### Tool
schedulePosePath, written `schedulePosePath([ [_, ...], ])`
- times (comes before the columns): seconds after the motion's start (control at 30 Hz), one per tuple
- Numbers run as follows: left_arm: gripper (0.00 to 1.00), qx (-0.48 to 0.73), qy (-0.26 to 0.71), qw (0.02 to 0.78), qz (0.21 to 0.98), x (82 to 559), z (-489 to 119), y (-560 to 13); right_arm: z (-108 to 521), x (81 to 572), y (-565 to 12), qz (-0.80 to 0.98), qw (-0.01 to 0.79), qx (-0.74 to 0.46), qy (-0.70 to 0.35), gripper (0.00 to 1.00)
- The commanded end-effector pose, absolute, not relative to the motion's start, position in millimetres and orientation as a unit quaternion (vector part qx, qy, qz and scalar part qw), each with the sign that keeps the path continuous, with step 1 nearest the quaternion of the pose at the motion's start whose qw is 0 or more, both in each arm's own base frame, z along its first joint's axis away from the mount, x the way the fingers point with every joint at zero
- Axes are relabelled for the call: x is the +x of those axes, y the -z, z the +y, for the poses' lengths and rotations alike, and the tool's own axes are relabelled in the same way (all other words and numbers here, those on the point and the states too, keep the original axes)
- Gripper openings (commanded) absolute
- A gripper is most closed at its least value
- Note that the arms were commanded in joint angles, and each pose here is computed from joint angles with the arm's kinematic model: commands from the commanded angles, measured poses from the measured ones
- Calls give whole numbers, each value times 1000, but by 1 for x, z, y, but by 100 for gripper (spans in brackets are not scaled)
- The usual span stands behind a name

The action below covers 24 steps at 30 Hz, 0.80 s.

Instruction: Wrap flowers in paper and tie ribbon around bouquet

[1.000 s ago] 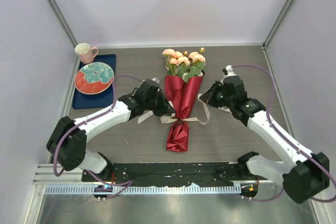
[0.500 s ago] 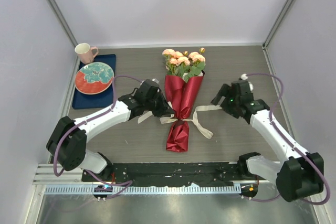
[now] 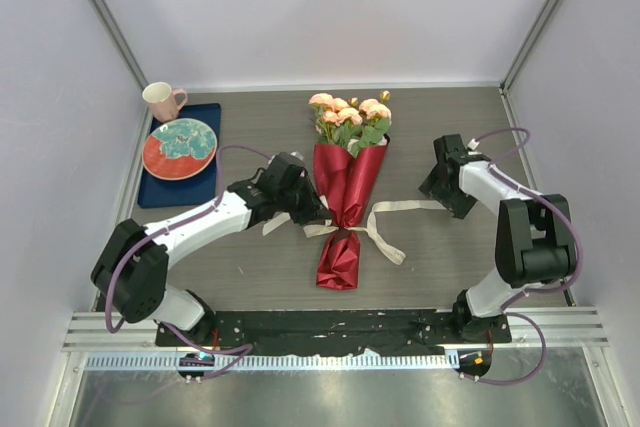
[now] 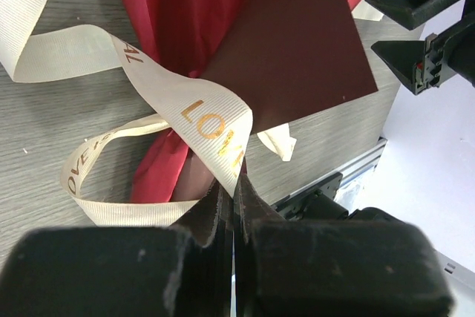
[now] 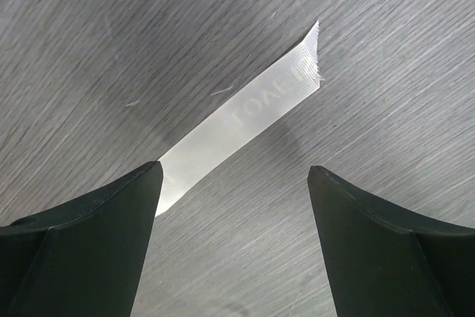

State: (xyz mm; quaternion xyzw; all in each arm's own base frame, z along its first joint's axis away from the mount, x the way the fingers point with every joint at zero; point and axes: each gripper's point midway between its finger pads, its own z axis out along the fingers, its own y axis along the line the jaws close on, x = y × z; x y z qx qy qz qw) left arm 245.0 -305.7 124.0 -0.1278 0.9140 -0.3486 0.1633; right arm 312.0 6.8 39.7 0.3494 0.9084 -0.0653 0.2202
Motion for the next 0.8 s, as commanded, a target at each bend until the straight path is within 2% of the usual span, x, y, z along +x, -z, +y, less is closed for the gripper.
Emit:
schedulePosePath([
  [0.0, 0, -114, 361, 166, 910, 248, -313, -131, 0, 332, -42, 888, 243, 383, 82, 86],
  [0.23, 0, -113, 364, 160, 911, 247, -314, -128, -11, 321, -11, 869, 232, 420, 121, 74],
  [0.3, 0, -114, 362, 161, 911, 246, -313, -127, -13, 319, -7, 866, 235, 424, 125, 65],
  [0.33, 0, -115, 362, 161, 911, 245, -312, -126, -12, 320, -4, 866, 236, 424, 122, 59],
  [0.37, 0, -115, 362, 160, 911, 245, -312, -126, -11, 320, -3, 867, 234, 423, 121, 46],
  [0.43, 0, -116, 363, 160, 910, 245, -312, -127, -12, 321, -1, 867, 237, 421, 121, 34],
  [0.47, 0, -116, 364, 160, 910, 244, -312, -127, -12, 321, -2, 867, 240, 420, 118, 24],
  [0.53, 0, -116, 365, 159, 910, 243, -312, -128, -13, 322, -4, 869, 254, 409, 114, 18],
  [0.57, 0, -116, 364, 159, 910, 244, -312, -127, -14, 325, -15, 866, 273, 405, 108, 8],
  [0.6, 0, -116, 363, 158, 911, 243, -311, -127, -15, 321, -17, 866, 282, 398, 108, 3],
  [0.77, 0, -118, 363, 155, 911, 242, -311, -124, 0, 335, -66, 873, 366, 319, 43, 0],
])
